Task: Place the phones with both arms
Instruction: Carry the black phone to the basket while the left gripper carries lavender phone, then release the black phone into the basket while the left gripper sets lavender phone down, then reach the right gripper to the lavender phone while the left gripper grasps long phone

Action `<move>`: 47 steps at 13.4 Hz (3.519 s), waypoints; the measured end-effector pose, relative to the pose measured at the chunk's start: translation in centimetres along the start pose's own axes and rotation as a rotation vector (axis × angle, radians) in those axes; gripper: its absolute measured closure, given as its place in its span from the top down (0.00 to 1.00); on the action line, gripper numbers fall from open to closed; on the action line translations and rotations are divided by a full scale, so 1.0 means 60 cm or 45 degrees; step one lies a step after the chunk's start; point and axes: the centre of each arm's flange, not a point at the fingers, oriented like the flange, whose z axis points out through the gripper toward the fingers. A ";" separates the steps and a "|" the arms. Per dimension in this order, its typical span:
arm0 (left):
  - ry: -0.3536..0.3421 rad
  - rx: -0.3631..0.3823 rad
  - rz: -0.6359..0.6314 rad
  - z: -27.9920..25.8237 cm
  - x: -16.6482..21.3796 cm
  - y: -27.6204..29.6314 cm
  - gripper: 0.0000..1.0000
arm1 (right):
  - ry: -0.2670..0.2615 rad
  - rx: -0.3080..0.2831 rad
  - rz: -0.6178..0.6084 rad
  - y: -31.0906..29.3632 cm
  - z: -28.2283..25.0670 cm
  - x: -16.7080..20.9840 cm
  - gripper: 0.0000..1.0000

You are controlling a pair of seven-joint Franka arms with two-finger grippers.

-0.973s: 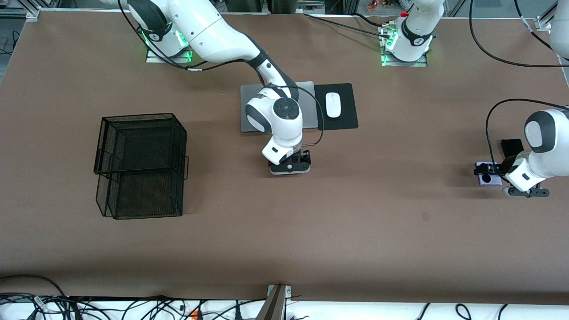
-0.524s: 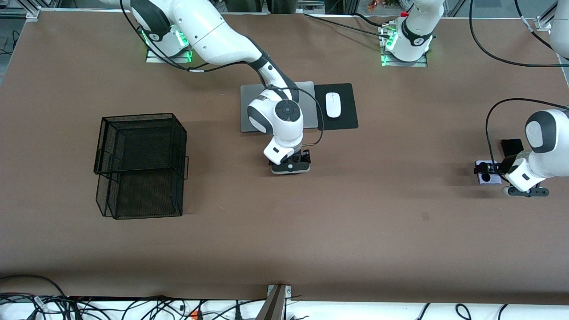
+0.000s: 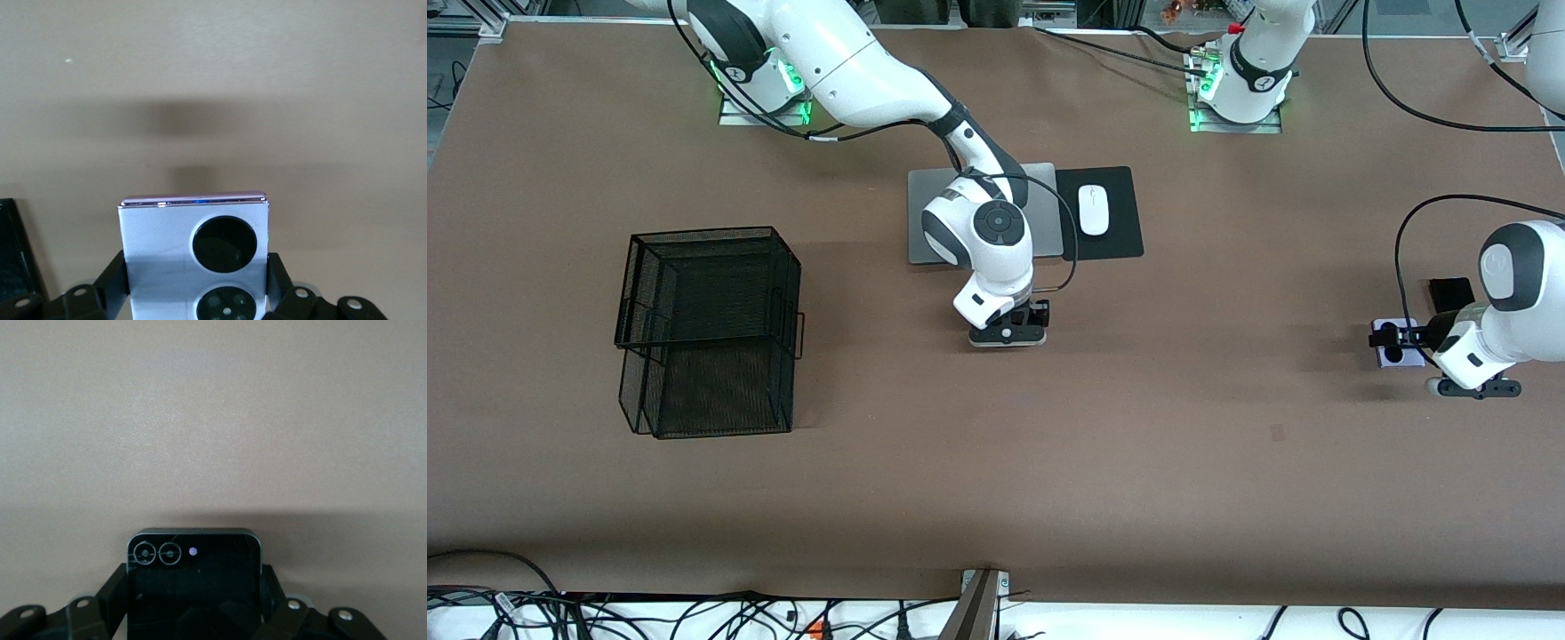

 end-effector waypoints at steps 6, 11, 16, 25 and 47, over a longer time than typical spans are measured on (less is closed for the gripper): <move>-0.076 0.068 0.020 -0.097 0.030 0.282 0.84 | -0.122 -0.095 -0.005 -0.007 -0.141 0.028 0.81; -0.096 0.007 0.029 -0.075 0.007 0.530 0.84 | -0.221 -0.115 -0.049 0.121 -0.386 0.116 0.81; 0.027 -0.075 0.003 0.008 -0.008 0.741 0.84 | -0.276 -0.193 -0.168 0.383 -0.453 0.169 0.81; 0.122 -0.168 -0.125 0.177 -0.084 0.976 0.84 | -0.341 -0.170 -0.099 0.862 -0.392 0.108 0.81; 0.006 0.073 -0.105 -0.170 0.025 0.400 1.00 | -0.365 -0.095 -0.012 0.736 -0.471 0.199 1.00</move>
